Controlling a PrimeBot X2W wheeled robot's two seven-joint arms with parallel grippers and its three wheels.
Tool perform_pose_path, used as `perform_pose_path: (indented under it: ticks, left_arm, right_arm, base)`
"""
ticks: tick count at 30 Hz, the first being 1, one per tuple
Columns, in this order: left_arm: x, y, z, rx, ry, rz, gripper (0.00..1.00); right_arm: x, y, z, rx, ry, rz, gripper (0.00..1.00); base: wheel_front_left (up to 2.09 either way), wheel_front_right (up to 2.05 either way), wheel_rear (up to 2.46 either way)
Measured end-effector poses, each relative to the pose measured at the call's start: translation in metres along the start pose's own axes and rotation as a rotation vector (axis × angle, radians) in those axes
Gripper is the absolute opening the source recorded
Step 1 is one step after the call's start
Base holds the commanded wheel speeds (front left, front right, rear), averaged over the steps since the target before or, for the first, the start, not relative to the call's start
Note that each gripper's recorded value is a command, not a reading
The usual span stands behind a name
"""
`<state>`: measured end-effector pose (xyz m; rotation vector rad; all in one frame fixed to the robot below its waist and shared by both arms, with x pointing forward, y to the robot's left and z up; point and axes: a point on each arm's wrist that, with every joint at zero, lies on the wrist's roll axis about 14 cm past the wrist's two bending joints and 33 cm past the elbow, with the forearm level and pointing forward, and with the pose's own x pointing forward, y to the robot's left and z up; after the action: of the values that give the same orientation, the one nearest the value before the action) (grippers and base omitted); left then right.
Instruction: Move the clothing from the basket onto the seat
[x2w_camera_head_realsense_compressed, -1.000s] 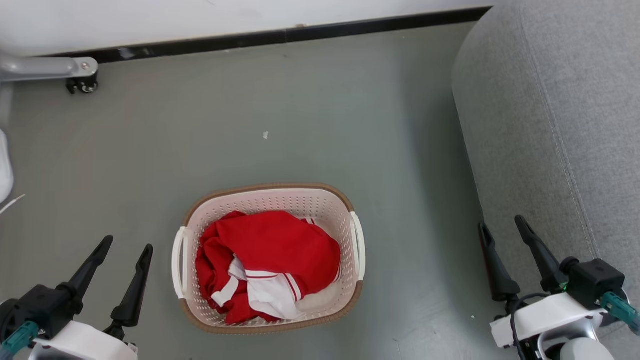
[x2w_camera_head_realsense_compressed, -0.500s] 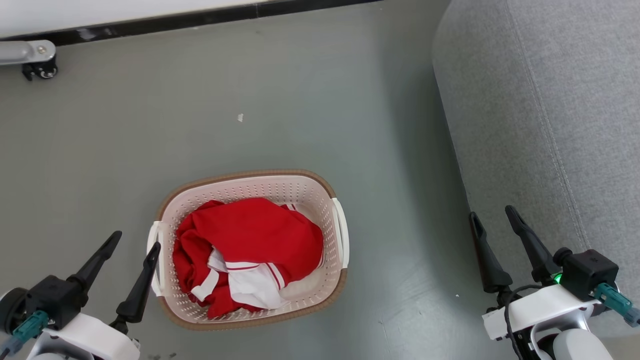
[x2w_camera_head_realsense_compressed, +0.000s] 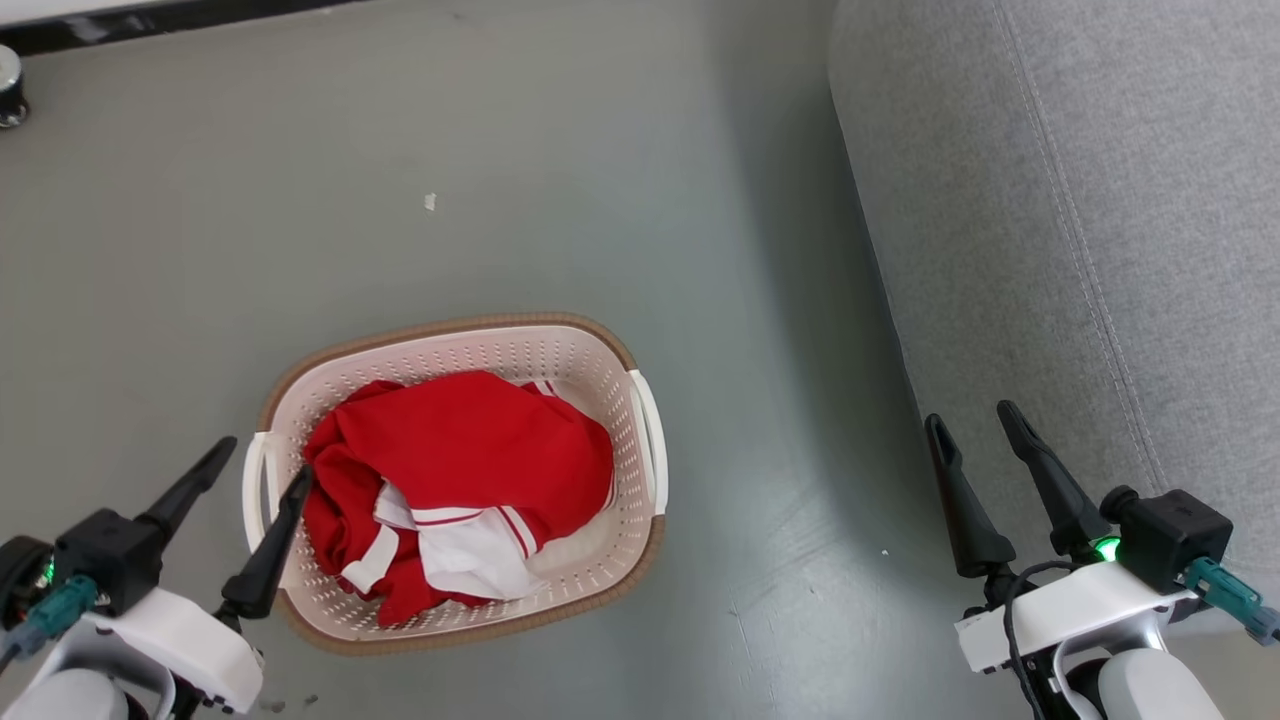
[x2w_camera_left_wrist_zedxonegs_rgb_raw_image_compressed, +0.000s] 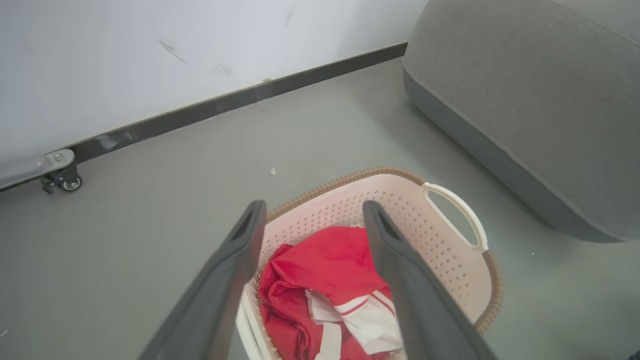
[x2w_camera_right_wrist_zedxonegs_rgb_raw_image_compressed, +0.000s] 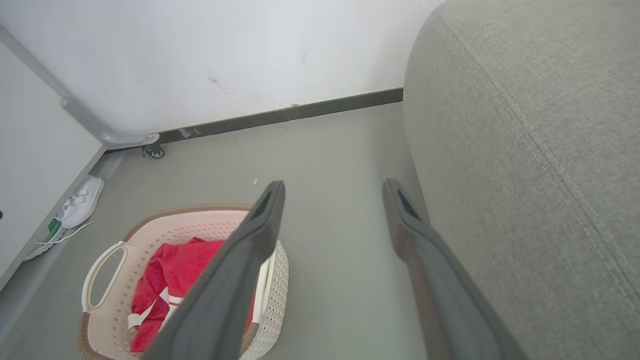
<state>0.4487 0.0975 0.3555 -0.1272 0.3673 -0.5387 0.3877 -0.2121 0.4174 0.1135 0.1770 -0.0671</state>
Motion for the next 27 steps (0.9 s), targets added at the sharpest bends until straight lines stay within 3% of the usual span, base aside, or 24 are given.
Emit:
perform_pose_path:
  ticks: [27]
  left_arm:
    - [0.049,-0.013,-0.062,0.025,0.231,-0.134,1.0]
  right_arm:
    - [0.013,-0.005,-0.029,0.025,0.08,-0.022,1.0]
  base:
    - [0.0,0.0,0.0]
